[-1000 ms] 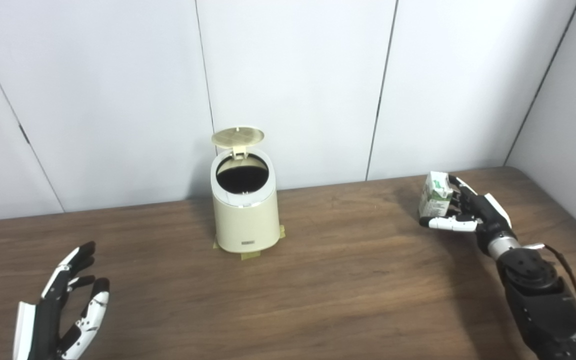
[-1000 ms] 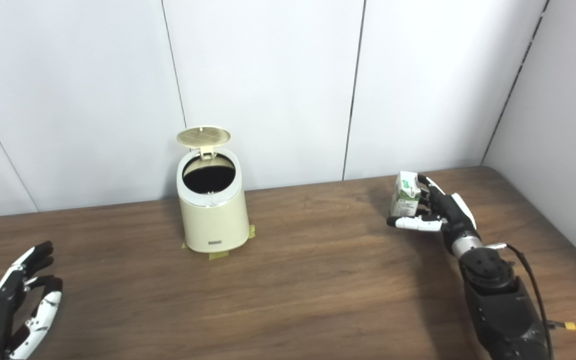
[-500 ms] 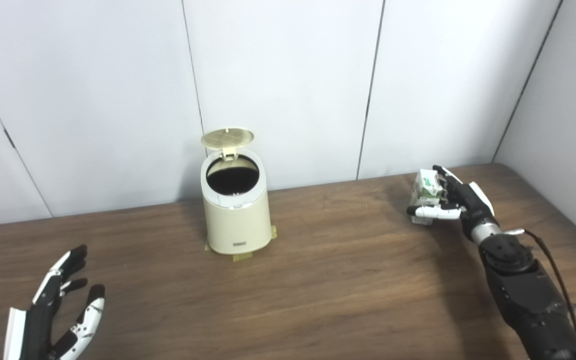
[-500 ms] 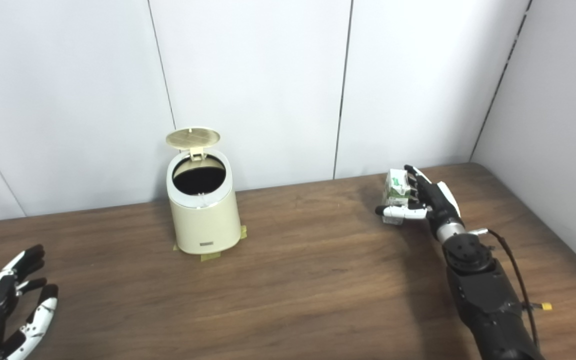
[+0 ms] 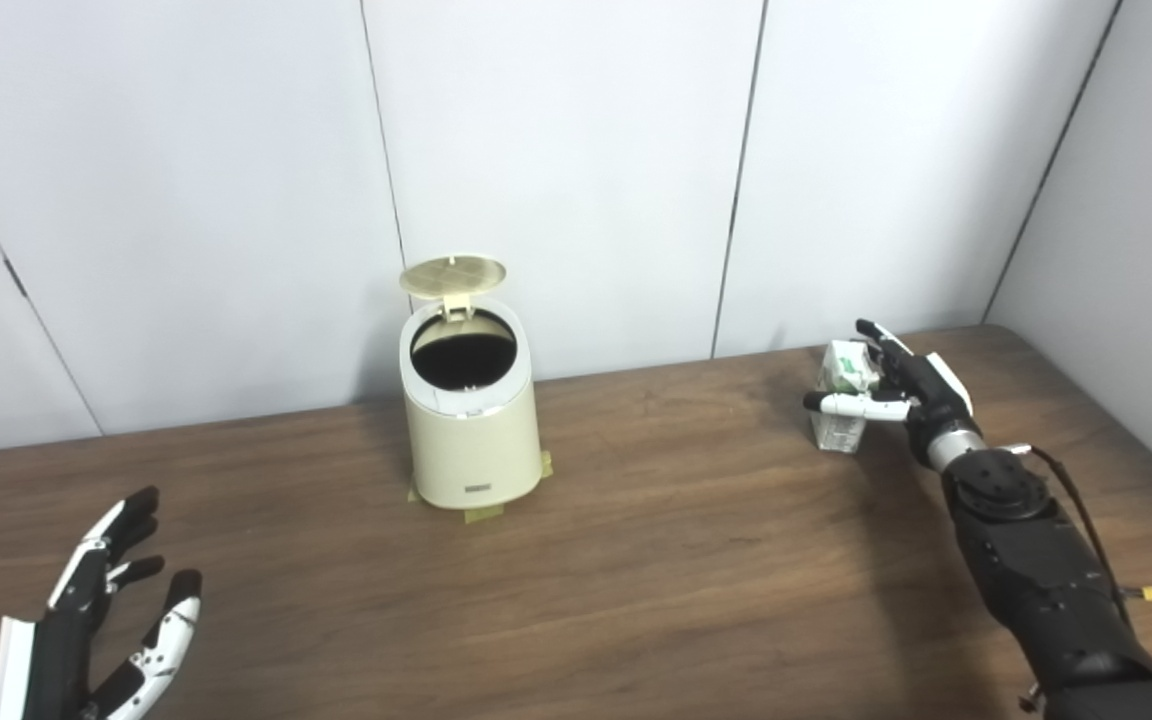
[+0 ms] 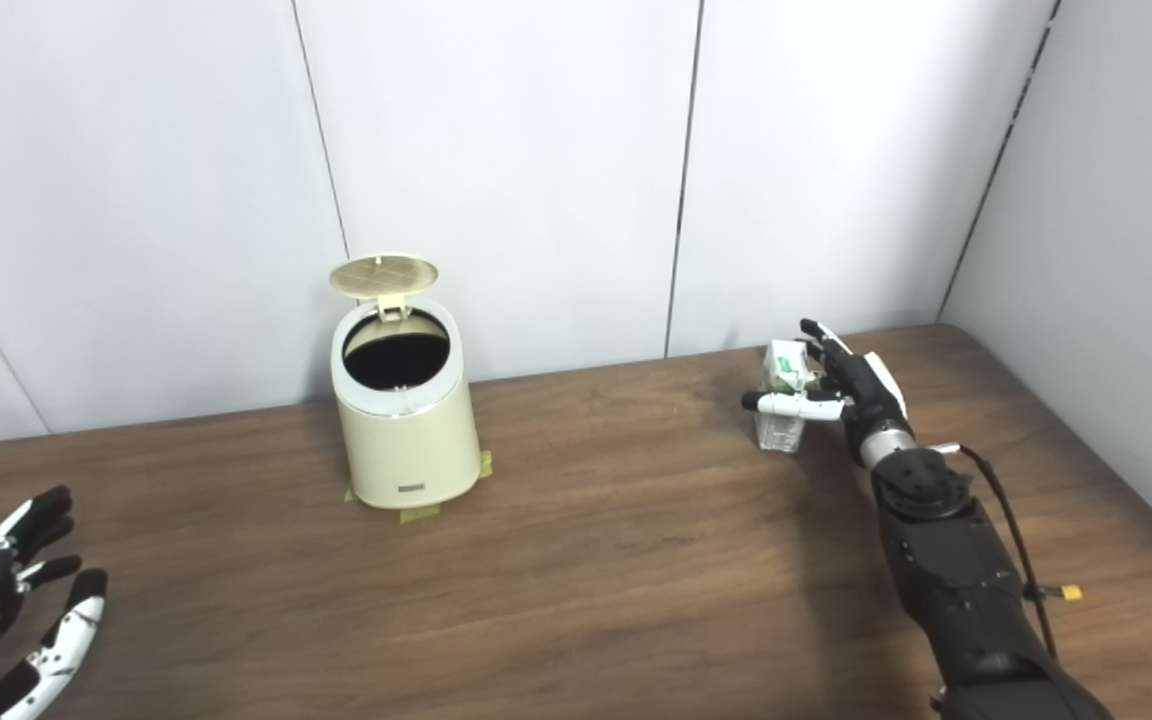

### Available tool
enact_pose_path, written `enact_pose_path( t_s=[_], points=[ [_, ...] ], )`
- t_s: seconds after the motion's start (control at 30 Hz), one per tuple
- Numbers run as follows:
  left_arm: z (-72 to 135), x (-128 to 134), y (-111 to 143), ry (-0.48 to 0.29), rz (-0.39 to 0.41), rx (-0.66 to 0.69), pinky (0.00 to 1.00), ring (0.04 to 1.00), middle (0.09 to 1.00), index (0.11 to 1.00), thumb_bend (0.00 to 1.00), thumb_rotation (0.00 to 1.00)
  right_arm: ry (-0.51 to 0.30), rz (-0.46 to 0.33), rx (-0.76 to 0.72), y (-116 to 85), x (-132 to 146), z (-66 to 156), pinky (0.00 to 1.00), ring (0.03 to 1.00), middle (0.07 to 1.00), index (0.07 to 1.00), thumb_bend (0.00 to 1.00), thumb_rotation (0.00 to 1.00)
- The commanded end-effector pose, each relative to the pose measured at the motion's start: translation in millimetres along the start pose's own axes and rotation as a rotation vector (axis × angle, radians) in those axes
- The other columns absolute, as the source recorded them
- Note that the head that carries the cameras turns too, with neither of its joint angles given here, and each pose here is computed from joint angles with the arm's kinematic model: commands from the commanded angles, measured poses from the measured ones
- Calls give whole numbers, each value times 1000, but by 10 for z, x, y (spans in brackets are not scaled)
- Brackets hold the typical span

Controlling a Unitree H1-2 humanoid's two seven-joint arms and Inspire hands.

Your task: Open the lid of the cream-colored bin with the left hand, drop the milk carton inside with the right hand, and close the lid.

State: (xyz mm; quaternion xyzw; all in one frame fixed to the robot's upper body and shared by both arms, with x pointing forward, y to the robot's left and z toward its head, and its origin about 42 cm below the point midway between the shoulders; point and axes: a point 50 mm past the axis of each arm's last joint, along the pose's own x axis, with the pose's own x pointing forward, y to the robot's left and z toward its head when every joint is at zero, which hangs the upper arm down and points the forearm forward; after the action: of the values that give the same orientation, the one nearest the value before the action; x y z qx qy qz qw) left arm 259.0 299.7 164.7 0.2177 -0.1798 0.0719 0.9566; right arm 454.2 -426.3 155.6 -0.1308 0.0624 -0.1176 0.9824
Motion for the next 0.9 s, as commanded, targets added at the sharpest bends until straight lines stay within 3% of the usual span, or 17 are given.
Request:
enact_pose_path(
  t_s=[0.0, 0.1, 0.3, 0.43, 0.6, 0.73, 0.8, 0.87],
  points=[
    [101, 77, 74, -56, 12, 3, 736, 854, 889, 870, 319, 218, -121, -39, 17, -121, 147, 424, 736, 798, 843, 881, 325, 0],
    [113, 77, 69, -52, 15, 2, 734, 854, 890, 873, 338, 131, -118, -47, 19, -120, 140, 424, 723, 797, 822, 852, 274, 0],
    [144, 74, 72, -43, 19, 11, 748, 857, 890, 876, 370, 64, -118, -29, 44, -139, 158, 424, 715, 802, 822, 832, 268, 0],
    [141, 75, 72, -43, 16, 4, 755, 860, 893, 881, 388, 34, -129, -29, 5, -168, 152, 398, 655, 745, 765, 777, 316, 0],
    [131, 80, 69, -47, 15, -2, 782, 870, 895, 880, 400, 16, -136, -38, -16, -182, 146, 387, 591, 687, 710, 736, 445, 0],
    [123, 84, 65, -48, 14, 2, 771, 869, 891, 876, 404, 50, -154, -69, -14, -184, 140, 370, 532, 613, 652, 664, 506, 0],
    [118, 82, 64, -47, 11, 3, 778, 875, 896, 877, 400, 70, -162, -97, -14, -185, 137, 350, 496, 551, 542, 509, 518, 0],
    [121, 80, 60, -44, 13, 7, 779, 875, 893, 873, 402, 81, -151, -144, -19, -177, 132, 333, 474, 503, 529, 473, 517, 0]
  ],
)
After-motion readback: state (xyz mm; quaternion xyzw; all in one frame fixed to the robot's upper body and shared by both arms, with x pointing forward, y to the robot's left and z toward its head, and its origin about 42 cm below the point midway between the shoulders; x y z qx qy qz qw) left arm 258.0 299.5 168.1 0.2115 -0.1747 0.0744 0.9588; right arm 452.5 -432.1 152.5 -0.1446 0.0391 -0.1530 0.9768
